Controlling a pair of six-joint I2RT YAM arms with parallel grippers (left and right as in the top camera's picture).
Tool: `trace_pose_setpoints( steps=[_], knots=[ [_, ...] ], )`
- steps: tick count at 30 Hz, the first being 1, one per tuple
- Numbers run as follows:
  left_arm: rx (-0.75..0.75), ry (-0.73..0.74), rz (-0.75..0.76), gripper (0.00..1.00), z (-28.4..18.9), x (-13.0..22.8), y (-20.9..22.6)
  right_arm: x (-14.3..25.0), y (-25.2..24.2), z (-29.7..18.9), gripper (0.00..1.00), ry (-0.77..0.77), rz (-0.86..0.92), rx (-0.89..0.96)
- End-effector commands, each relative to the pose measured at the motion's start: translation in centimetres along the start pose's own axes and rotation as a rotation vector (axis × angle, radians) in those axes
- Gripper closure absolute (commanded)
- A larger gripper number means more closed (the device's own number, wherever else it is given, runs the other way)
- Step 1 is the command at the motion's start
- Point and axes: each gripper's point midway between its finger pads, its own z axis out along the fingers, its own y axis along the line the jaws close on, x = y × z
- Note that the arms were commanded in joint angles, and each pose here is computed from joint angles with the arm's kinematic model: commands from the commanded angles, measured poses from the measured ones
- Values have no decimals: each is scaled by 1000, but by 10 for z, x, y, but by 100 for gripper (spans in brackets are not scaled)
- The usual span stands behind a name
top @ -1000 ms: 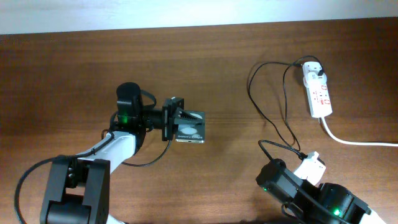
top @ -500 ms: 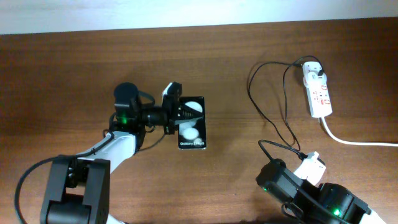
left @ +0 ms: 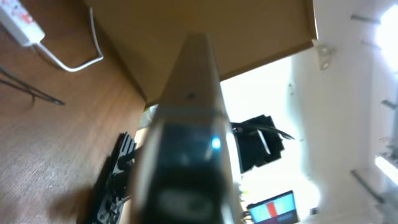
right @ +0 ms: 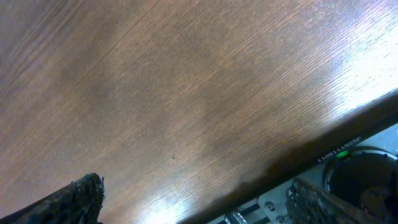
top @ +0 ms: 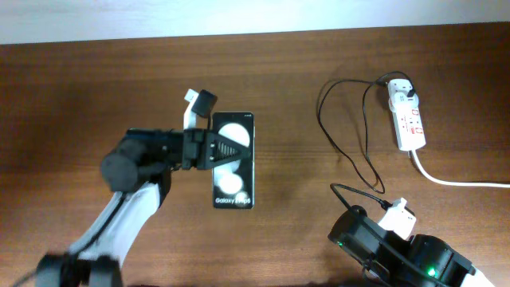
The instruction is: Plug charger to phone and switch on socket
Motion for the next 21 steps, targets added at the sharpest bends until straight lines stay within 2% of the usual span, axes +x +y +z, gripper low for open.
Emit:
trace_pose_setpoints(
  steps=[1, 6, 10, 12, 16, 19, 21],
  knots=[
    [-15, -20, 183, 100, -7, 14, -56, 3, -2, 1, 4, 10, -13, 7],
    [-77, -77, 438, 100, -21, 37, -109, 5, -2, 1, 4, 25, -25, 7],
    [-82, -112, 539, 100, -26, 25, -102, 5, -2, 1, 4, 25, -24, 6],
    [-57, -166, 500, 100, -30, 5, -90, 5, -2, 1, 4, 25, -24, 6],
    [-32, -302, 308, 100, -41, -40, -46, 5, -2, 1, 4, 25, -24, 6],
    [-56, -405, 153, 100, -51, -69, -7, 5, -2, 1, 4, 25, -24, 6],
    [-91, -443, 111, 100, -55, -80, 9, 5, -1, 1, 4, 24, -23, 2]
  ],
)
